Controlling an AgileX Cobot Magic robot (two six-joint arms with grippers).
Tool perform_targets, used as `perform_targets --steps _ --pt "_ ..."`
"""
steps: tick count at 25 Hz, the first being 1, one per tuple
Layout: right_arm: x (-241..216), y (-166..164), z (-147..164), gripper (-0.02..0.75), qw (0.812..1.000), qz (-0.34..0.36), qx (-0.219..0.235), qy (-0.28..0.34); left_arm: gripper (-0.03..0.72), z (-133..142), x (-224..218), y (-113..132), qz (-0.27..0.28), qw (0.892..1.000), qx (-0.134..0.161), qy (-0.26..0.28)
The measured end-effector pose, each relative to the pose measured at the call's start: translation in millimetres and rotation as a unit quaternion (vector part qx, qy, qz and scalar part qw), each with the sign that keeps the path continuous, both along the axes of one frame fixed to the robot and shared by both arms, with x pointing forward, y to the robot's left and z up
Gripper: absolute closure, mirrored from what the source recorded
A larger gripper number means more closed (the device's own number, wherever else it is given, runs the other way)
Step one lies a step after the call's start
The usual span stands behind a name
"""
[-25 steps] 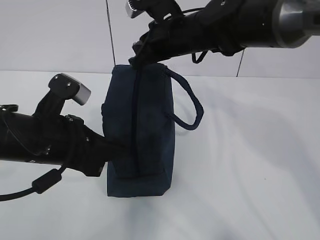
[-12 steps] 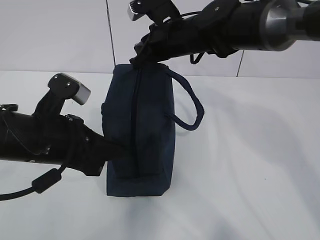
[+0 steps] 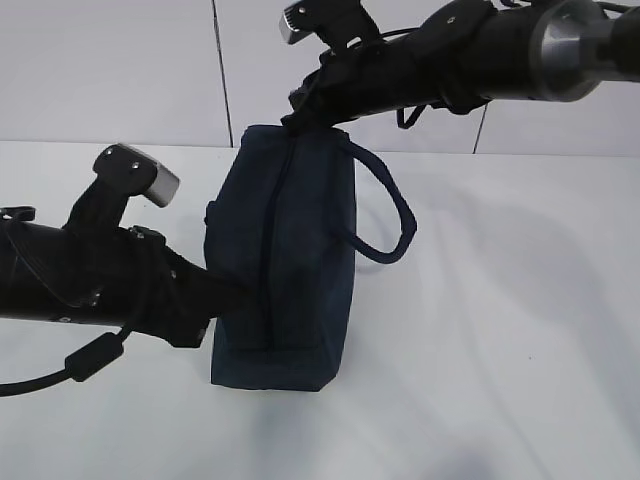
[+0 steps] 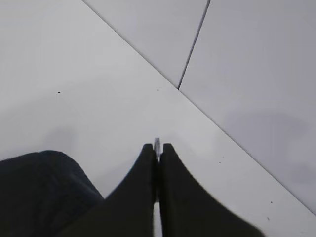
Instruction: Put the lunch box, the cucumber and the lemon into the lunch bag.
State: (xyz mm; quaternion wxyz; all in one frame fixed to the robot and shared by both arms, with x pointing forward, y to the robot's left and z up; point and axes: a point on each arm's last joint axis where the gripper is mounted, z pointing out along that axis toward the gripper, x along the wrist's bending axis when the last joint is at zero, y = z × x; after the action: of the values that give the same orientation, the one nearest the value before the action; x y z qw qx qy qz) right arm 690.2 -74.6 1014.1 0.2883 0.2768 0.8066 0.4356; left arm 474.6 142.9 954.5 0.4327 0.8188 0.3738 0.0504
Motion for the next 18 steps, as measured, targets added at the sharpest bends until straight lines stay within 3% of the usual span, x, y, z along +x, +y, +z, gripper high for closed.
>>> perform_targets --steps 4,8,18 --pt "0 -2 -1 0.733 1.0 0.004 0.002 0.007 0.676 -1 2 3 0.018 1.0 0.011 -0.002" --pt "1 -3 -1 0.733 1.0 0.006 0.002 0.01 0.676 -2 8 9 0.074 0.997 0.033 -0.006" --pt "-2 -13 -4 0.733 0.998 0.05 -0.006 0.047 0.676 10 33 27 0.194 0.973 0.113 -0.049"
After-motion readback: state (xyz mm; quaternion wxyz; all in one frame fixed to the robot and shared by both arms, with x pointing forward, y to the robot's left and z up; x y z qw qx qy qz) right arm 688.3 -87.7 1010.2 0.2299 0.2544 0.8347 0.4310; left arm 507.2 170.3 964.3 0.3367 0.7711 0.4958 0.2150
